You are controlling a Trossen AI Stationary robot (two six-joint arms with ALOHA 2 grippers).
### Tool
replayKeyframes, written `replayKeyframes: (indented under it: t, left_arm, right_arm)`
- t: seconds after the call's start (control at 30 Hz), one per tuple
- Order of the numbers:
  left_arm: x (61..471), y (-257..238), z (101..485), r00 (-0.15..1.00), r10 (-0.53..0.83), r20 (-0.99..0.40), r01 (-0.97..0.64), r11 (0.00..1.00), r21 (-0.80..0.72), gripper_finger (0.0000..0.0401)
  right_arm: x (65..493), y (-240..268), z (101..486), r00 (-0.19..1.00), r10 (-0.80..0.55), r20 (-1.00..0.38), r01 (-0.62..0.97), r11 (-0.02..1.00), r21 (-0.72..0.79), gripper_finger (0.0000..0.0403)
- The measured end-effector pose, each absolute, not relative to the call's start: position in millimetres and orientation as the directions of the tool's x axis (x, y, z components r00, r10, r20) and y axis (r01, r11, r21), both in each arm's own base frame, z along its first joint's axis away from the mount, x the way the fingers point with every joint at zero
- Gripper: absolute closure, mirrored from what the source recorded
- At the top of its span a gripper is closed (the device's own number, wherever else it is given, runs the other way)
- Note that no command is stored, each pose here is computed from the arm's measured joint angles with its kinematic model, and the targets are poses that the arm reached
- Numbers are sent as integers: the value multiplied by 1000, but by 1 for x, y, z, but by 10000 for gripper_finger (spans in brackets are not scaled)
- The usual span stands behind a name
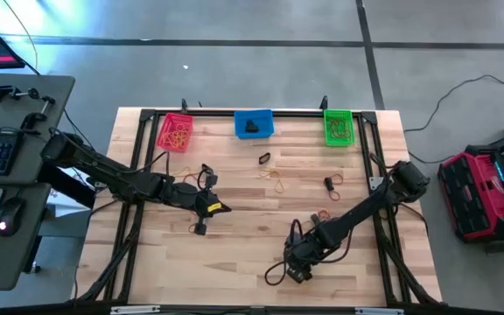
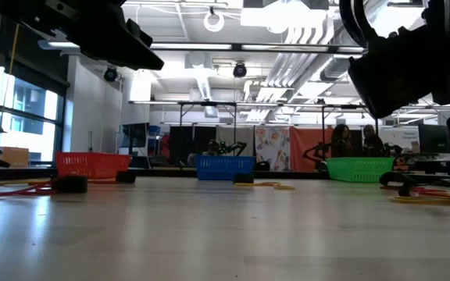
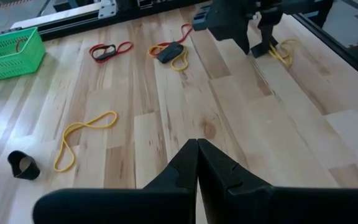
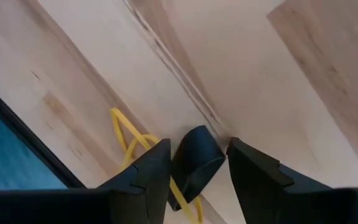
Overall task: Sort rubber bands into baskets
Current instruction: Put the black rubber band into the blue bin
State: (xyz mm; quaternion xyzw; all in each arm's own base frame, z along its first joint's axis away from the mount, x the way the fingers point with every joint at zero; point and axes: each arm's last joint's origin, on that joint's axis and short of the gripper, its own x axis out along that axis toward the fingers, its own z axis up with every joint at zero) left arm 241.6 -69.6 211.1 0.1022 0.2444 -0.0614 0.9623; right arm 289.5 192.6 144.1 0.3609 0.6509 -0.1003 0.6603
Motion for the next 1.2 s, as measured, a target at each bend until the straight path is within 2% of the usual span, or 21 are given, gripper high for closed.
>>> replayKeyframes:
  t: [0.53, 0.73, 1.2]
  left_arm:
    - [242, -70, 211, 873, -68, -483, 168, 972, 167, 401]
    - [241, -71, 211, 872, -73, -483, 174, 970, 167, 401]
    - [239, -77, 211, 871, -93, -483, 200, 964, 176, 401]
  right_arm:
    - [294, 190, 144, 161, 345, -925, 601, 709, 369, 262]
    - [294, 190, 144, 152, 339, -928, 602, 713, 359, 302]
    - [299, 190, 153, 155, 337, -929, 465, 805, 370, 397]
